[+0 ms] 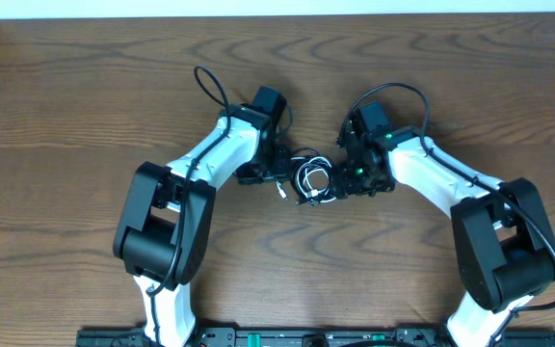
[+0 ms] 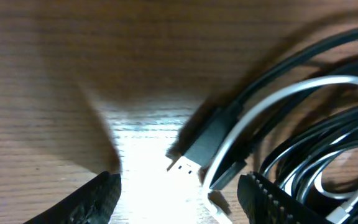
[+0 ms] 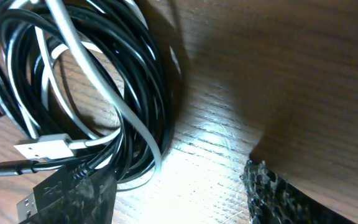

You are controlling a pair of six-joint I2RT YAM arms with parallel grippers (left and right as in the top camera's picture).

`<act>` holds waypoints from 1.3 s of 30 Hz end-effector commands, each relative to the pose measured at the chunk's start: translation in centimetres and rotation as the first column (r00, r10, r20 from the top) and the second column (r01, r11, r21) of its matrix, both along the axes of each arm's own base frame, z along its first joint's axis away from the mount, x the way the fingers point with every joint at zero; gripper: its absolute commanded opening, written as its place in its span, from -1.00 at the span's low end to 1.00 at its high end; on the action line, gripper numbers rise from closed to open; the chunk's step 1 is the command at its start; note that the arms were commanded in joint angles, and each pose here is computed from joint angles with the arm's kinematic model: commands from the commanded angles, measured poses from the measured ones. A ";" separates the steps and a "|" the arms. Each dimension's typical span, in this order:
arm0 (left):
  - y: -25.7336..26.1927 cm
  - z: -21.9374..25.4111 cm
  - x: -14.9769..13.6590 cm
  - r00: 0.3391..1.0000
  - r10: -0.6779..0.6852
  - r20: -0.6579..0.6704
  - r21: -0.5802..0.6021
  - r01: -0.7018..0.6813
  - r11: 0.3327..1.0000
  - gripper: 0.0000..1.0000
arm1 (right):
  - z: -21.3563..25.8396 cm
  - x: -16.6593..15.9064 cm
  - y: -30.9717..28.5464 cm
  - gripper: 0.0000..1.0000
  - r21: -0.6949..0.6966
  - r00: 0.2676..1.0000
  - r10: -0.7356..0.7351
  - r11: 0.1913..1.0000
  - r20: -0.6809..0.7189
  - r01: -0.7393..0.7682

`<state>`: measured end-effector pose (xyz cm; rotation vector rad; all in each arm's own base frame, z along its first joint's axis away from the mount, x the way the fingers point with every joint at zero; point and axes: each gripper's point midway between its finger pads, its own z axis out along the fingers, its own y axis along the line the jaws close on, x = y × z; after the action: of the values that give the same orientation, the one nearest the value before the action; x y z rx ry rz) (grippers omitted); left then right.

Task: Untangle cables

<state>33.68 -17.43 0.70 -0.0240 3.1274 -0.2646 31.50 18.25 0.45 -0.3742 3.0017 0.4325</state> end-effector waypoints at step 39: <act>3.3 -0.5 5.7 0.935 -0.242 0.261 0.313 0.155 0.937 0.33 | -2.1 2.8 -4.3 0.68 -0.362 0.971 0.165 0.927 0.172 -0.094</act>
<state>39.26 -15.42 0.94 0.2631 2.8422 0.0614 34.44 16.81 0.16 -0.5794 2.8362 0.0945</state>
